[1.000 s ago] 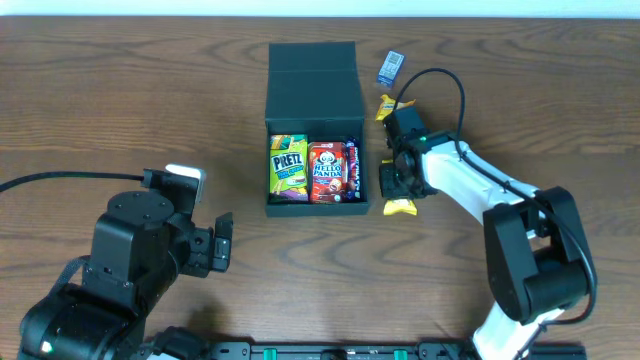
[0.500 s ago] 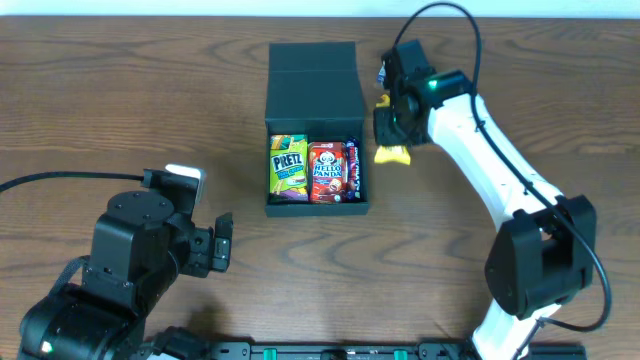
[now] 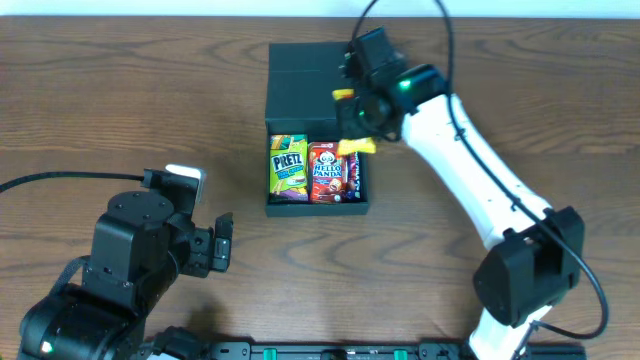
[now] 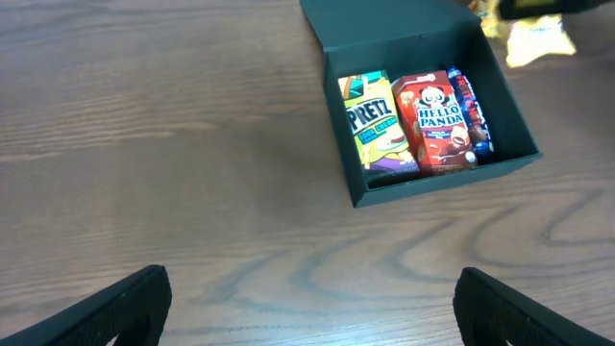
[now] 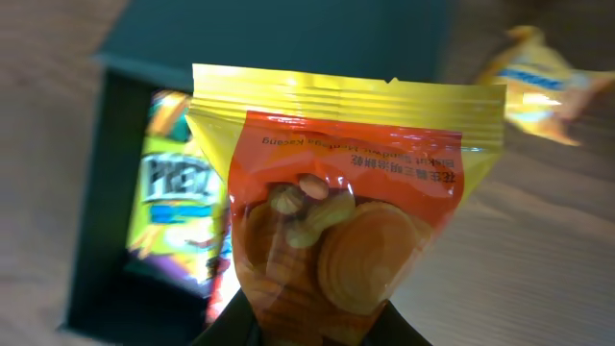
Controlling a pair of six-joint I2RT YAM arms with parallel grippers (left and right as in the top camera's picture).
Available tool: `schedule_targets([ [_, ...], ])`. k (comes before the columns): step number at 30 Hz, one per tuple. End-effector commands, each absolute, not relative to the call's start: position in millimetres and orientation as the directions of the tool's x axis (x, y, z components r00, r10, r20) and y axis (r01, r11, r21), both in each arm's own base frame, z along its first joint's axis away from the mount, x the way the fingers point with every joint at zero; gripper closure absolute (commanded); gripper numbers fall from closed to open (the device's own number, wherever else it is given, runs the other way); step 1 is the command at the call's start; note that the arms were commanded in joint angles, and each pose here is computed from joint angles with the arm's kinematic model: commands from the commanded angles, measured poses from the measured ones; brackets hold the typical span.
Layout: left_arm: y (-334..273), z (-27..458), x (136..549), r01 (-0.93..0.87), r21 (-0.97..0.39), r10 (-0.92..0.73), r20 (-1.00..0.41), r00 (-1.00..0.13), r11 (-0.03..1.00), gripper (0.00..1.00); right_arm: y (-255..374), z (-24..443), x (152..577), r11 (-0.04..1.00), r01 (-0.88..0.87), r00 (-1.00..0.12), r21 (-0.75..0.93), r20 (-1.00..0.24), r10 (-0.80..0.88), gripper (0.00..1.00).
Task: Pack container
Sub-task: 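Carry the cracker pack left and lower it into the black box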
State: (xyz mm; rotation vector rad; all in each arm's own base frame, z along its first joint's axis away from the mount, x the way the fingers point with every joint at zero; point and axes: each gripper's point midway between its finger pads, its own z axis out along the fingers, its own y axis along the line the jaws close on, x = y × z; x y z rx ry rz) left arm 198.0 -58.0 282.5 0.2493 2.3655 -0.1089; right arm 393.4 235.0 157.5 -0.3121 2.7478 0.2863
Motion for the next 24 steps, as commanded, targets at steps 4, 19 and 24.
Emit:
schedule_targets([
  [4,-56.0,281.1,198.1,0.200,-0.002,0.144,-0.690,-0.709,0.980,0.05,283.4,163.2,370.3,0.950,-0.237,-0.913,0.204,-0.381,-0.145,0.85],
  [19,-55.9,281.1,198.0,0.200,-0.001,0.144,-0.690,-0.710,0.980,0.05,338.0,114.1,342.1,0.960,-0.173,-0.949,0.220,-0.298,-0.102,0.85],
  [24,-56.0,281.1,198.1,0.200,-0.002,0.144,-0.690,-0.709,0.980,0.05,341.5,93.7,340.8,0.968,-0.140,-0.961,0.208,-0.263,-0.082,0.85],
])
